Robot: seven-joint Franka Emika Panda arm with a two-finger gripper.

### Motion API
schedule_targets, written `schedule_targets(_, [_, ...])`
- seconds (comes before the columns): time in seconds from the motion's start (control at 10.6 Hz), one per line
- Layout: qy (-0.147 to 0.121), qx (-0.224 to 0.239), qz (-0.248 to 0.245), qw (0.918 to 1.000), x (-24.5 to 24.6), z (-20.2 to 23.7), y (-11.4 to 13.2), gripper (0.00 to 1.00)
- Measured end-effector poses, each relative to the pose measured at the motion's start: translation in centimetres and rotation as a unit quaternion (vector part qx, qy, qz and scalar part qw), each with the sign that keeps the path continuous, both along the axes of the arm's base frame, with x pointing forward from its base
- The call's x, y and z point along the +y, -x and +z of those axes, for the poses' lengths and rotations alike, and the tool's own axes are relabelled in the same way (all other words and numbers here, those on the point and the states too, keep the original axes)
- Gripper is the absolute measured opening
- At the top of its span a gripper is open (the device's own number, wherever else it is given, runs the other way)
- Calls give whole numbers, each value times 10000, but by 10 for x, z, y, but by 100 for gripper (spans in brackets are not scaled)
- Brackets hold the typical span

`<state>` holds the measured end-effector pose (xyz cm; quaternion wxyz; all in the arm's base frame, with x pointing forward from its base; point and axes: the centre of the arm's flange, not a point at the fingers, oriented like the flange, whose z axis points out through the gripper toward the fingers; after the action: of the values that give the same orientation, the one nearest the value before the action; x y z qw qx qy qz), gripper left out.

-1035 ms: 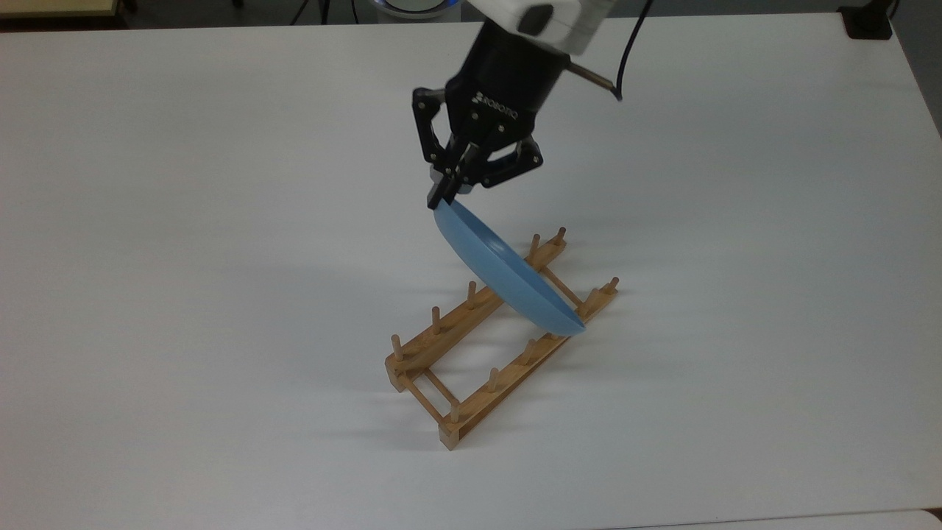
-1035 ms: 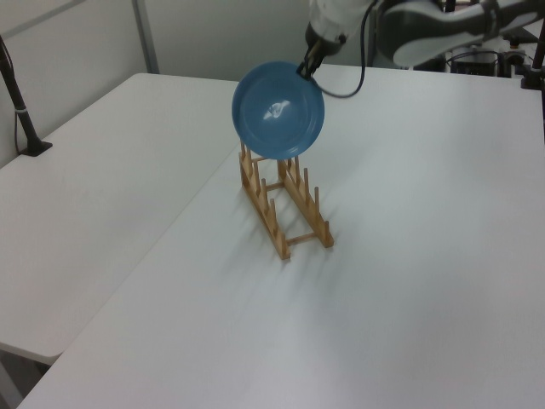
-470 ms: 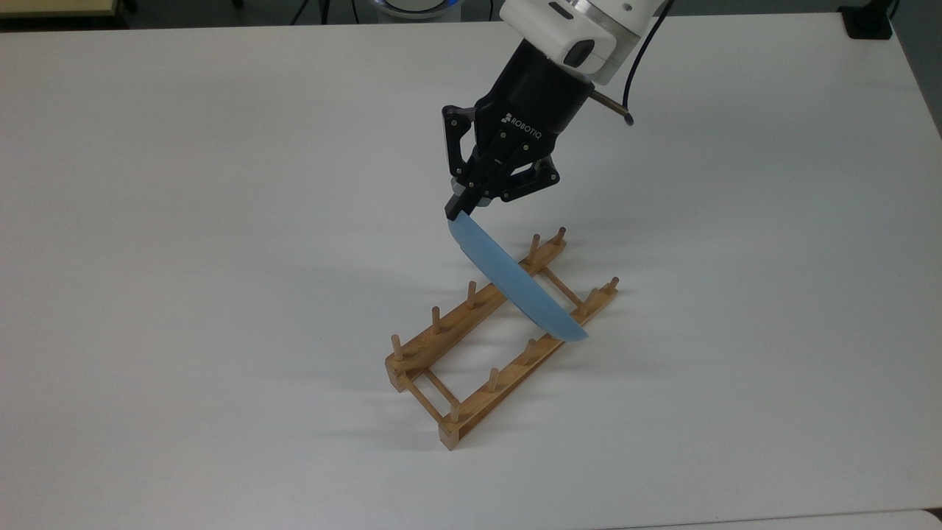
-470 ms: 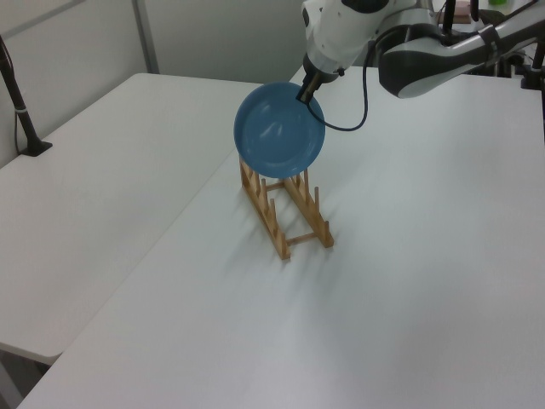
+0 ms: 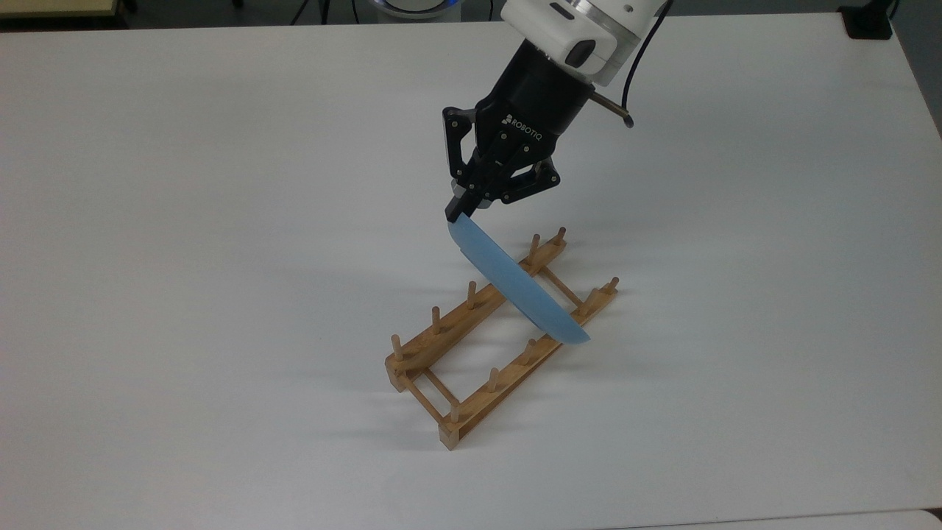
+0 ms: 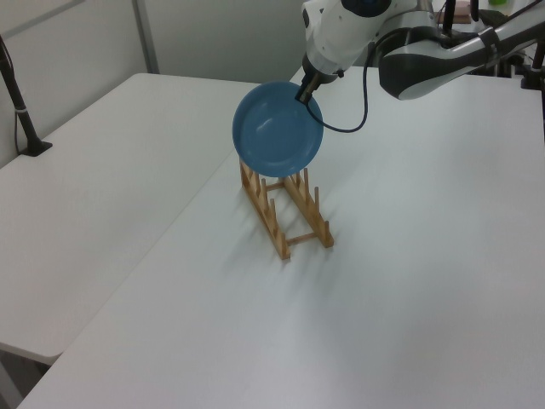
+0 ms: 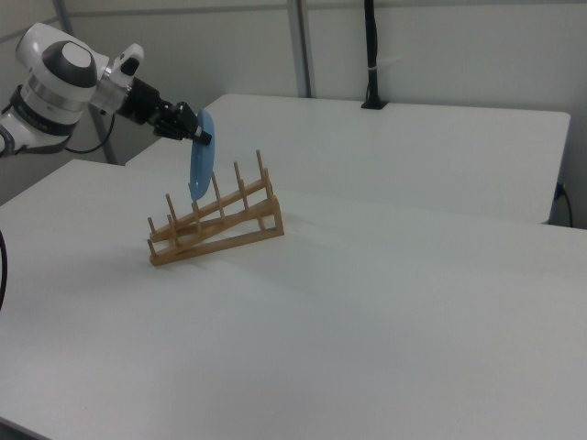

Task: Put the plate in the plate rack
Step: 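Carry the upright plate over the wooden rack and lower it between pegs, then open the gripper to release the plate in the rack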

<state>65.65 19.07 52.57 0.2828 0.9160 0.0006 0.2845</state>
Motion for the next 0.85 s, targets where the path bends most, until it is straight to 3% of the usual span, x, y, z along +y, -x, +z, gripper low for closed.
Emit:
schedule_targets(0.47, [182, 27, 394, 9991, 1, 5, -2, 5])
schedule_targets(0.85, [508, 89, 584, 9970, 0, 2, -3, 5])
